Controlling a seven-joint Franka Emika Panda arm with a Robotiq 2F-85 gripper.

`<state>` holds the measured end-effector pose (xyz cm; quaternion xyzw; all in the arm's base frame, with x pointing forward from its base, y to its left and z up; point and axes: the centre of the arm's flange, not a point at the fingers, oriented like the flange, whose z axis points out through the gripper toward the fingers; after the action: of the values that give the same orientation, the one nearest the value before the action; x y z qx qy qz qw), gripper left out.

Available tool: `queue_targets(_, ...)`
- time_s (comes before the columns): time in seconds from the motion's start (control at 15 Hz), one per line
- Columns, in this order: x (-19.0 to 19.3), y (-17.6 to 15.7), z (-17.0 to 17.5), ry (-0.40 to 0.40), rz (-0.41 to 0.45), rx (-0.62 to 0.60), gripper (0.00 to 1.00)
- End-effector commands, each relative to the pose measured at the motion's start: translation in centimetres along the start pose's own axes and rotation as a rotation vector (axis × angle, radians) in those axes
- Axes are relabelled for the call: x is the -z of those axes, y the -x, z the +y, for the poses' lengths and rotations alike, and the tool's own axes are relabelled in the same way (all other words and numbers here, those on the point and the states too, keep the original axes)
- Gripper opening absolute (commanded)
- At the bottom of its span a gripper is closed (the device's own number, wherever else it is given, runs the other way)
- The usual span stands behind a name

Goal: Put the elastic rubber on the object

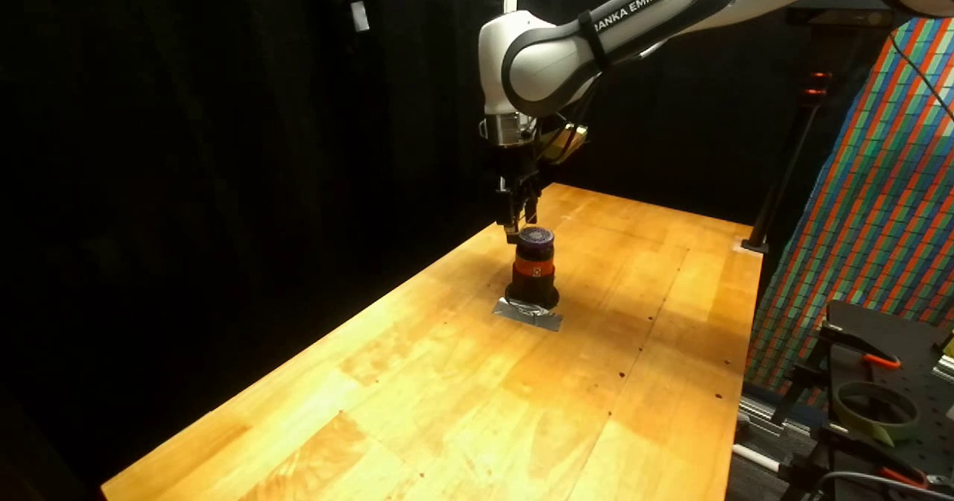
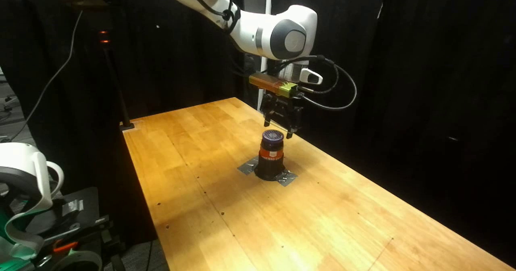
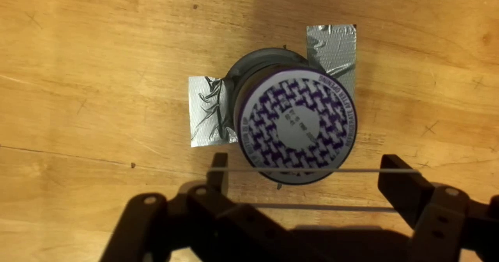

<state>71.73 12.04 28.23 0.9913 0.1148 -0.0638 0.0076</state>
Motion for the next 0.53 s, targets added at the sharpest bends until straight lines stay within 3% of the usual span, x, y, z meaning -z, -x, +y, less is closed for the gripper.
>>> queue_targets(0.0,-0.2,-1.7,1.0,0.025,-0.010,-0.023,1.00)
queue_targets(0.47,-2.1,-1.6,1.7,0.007,-0.069,-0.024,1.00)
